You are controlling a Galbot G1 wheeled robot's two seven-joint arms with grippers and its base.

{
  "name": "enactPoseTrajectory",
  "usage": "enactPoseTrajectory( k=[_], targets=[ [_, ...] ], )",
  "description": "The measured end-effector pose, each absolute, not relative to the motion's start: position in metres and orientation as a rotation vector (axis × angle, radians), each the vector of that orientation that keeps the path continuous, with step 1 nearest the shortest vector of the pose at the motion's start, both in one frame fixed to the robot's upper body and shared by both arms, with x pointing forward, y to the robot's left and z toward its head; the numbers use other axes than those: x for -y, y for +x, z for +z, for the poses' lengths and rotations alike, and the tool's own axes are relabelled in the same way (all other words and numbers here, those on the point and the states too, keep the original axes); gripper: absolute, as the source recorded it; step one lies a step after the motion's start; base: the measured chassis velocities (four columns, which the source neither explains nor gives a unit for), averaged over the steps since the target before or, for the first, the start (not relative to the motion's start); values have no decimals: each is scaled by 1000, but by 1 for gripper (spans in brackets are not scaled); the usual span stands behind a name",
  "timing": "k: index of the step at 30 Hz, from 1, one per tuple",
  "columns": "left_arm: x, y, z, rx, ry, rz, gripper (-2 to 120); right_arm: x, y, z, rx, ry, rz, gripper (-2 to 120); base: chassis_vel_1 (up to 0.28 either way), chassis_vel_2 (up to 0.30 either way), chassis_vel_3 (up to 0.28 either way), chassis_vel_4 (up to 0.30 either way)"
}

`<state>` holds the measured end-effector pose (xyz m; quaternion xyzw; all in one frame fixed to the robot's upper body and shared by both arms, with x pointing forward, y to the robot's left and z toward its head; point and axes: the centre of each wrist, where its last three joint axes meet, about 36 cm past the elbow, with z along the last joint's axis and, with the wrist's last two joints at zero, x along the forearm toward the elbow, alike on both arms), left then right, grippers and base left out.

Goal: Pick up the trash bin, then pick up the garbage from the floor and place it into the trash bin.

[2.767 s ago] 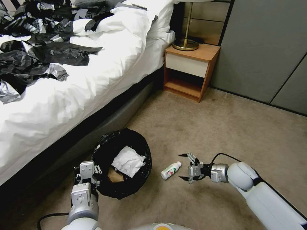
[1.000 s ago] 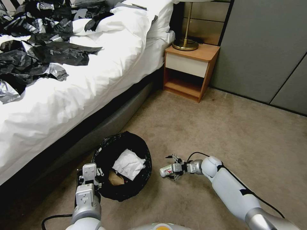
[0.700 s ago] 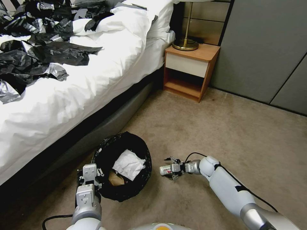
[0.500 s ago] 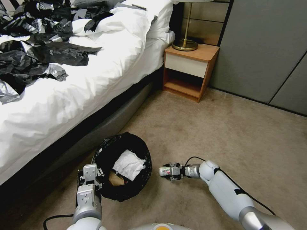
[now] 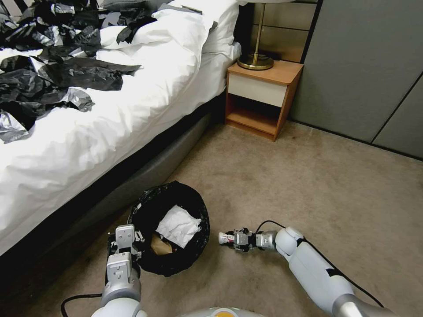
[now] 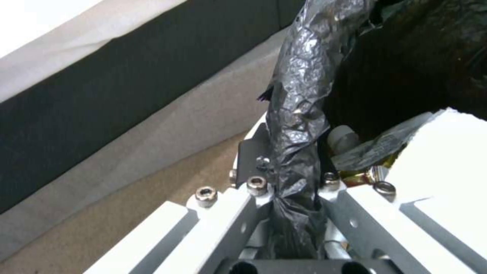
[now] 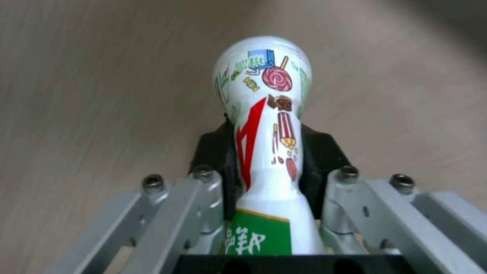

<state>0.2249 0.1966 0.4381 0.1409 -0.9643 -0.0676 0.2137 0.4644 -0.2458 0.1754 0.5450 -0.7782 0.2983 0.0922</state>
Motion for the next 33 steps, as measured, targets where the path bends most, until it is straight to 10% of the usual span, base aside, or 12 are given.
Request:
enactPoseTrajectory(
  k=[17,33],
  targets=[
    [-199,223,439,2671,370,-207,0,156,404,416,3333,1451,-42,14,0,0,0,0],
    [-196,221,441,2677,364,-207,0,110,348,386,3072,1576,-204,13,0,0,0,0]
  ],
)
